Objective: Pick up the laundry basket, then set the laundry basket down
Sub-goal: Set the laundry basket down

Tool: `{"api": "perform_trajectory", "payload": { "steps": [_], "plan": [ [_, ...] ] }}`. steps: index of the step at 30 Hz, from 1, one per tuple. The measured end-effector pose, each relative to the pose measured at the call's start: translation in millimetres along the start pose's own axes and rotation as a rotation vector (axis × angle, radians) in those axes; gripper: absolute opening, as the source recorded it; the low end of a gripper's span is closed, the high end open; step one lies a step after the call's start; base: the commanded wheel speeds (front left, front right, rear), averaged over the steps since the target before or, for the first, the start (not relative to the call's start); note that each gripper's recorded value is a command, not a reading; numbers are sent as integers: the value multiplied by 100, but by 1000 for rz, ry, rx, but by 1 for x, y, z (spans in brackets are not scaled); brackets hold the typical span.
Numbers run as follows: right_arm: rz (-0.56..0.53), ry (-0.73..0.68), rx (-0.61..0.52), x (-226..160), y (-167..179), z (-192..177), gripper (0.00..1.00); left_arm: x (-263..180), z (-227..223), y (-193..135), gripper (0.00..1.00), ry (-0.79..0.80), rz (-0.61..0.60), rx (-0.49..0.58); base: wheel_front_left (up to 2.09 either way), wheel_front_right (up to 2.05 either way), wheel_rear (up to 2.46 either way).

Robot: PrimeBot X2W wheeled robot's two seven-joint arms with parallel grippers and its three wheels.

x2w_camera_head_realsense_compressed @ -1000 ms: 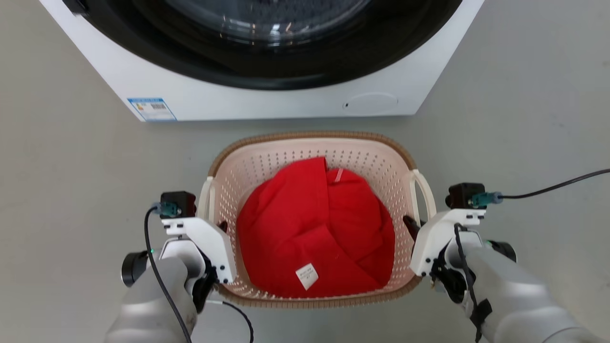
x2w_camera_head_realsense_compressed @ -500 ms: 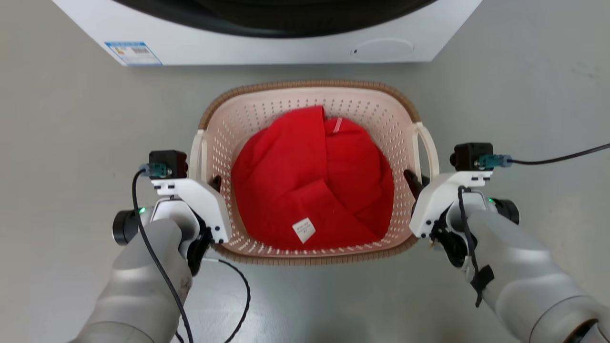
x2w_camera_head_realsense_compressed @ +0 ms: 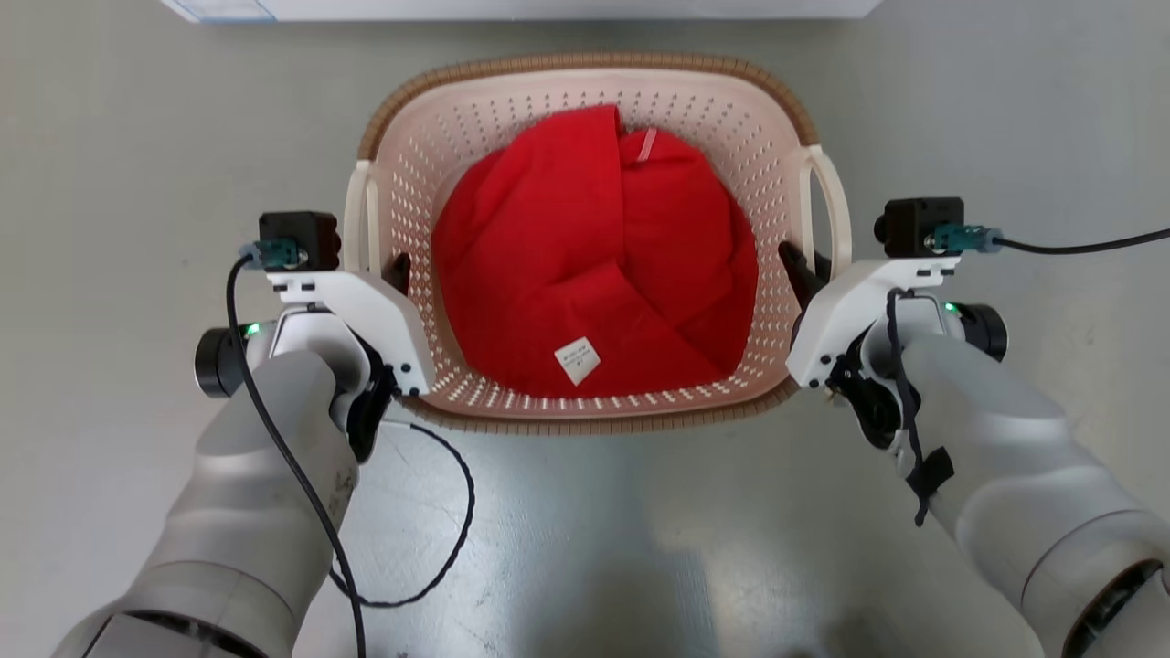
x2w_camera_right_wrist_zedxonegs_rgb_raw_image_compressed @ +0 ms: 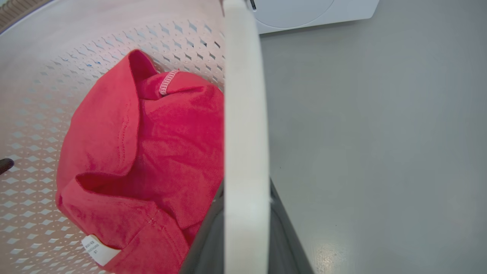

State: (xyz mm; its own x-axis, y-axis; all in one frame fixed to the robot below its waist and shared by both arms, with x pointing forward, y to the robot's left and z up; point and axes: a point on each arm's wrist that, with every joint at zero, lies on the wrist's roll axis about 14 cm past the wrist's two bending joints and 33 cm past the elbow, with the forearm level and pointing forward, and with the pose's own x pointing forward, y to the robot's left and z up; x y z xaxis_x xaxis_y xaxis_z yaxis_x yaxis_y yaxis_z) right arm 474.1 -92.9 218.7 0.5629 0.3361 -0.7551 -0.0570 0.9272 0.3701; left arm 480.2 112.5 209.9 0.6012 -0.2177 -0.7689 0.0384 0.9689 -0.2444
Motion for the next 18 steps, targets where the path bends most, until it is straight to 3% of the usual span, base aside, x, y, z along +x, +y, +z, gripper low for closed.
{"api": "perform_trajectory", "payload": {
  "steps": [18],
  "plan": [
    [14,-7,7,51,-10,-3,0,44,-4,19,0,-6,20,1,0,0,0]
  ]
}}
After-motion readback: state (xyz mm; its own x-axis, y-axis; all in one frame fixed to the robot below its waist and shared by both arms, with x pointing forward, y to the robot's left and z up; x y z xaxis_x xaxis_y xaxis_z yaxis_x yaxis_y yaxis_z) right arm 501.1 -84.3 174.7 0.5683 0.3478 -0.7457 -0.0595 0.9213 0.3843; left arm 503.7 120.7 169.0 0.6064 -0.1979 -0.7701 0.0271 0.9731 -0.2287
